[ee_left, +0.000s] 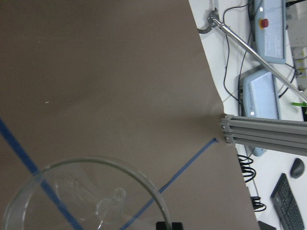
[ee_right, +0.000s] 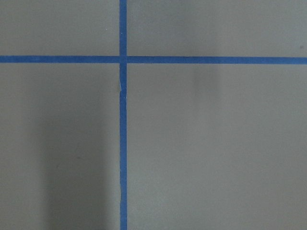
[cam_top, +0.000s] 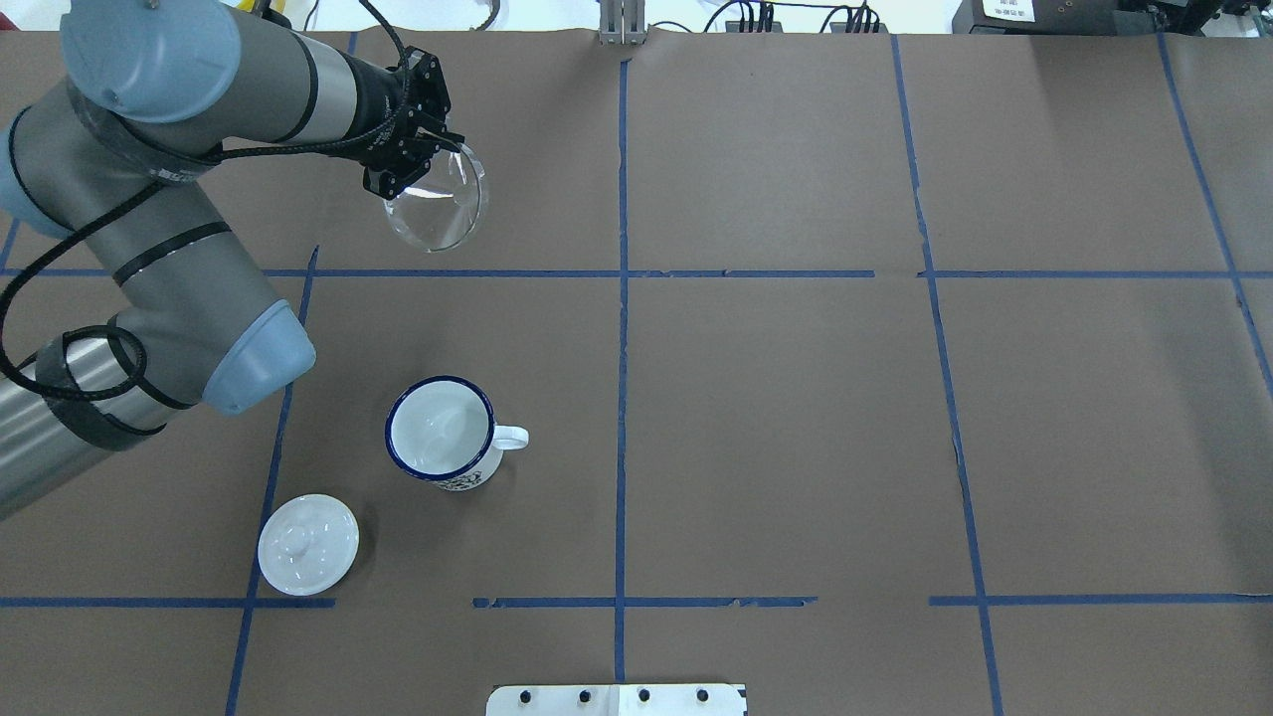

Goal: Place funnel on cup
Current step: 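Lift the glass funnel and carry it over the enamel mug, then lower the glass funnel into the mug's opening with the left gripper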

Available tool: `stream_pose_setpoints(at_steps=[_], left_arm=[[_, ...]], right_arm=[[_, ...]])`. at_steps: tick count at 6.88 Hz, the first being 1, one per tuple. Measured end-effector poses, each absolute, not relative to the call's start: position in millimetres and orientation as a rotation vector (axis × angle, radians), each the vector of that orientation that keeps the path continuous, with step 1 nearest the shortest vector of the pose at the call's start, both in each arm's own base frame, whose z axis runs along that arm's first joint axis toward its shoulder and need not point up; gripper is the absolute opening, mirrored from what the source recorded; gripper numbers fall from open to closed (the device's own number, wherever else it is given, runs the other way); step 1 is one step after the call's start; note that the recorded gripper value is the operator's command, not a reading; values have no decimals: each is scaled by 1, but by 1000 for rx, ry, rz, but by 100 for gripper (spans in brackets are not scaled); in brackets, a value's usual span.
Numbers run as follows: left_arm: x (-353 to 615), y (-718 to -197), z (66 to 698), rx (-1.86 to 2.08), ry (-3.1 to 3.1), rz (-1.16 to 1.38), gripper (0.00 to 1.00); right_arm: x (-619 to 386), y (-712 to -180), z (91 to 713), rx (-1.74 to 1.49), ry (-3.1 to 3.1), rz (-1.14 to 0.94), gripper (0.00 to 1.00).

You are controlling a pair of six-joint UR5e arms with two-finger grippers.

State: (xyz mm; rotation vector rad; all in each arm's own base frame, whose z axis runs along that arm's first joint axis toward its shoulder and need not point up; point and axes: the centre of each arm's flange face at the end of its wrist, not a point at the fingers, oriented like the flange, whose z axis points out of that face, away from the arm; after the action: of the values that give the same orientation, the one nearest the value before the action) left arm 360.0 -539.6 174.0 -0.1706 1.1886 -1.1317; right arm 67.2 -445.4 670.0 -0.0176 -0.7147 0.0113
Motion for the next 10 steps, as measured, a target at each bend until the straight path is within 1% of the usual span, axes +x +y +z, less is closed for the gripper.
stream_pose_setpoints(at_steps=[1, 3, 7, 10], left_arm=[[358, -530, 156, -216, 1056, -1125, 0], [367, -512, 147, -313, 844, -1096, 0], [417, -468, 157, -427, 695, -962, 0], [434, -456, 169, -435, 665, -932, 0]], right_arm=[[67, -445, 670, -18, -715, 11, 100], [67, -445, 670, -18, -715, 11, 100], [67, -445, 670, -18, -715, 11, 100], [67, -445, 670, -18, -715, 11, 100]])
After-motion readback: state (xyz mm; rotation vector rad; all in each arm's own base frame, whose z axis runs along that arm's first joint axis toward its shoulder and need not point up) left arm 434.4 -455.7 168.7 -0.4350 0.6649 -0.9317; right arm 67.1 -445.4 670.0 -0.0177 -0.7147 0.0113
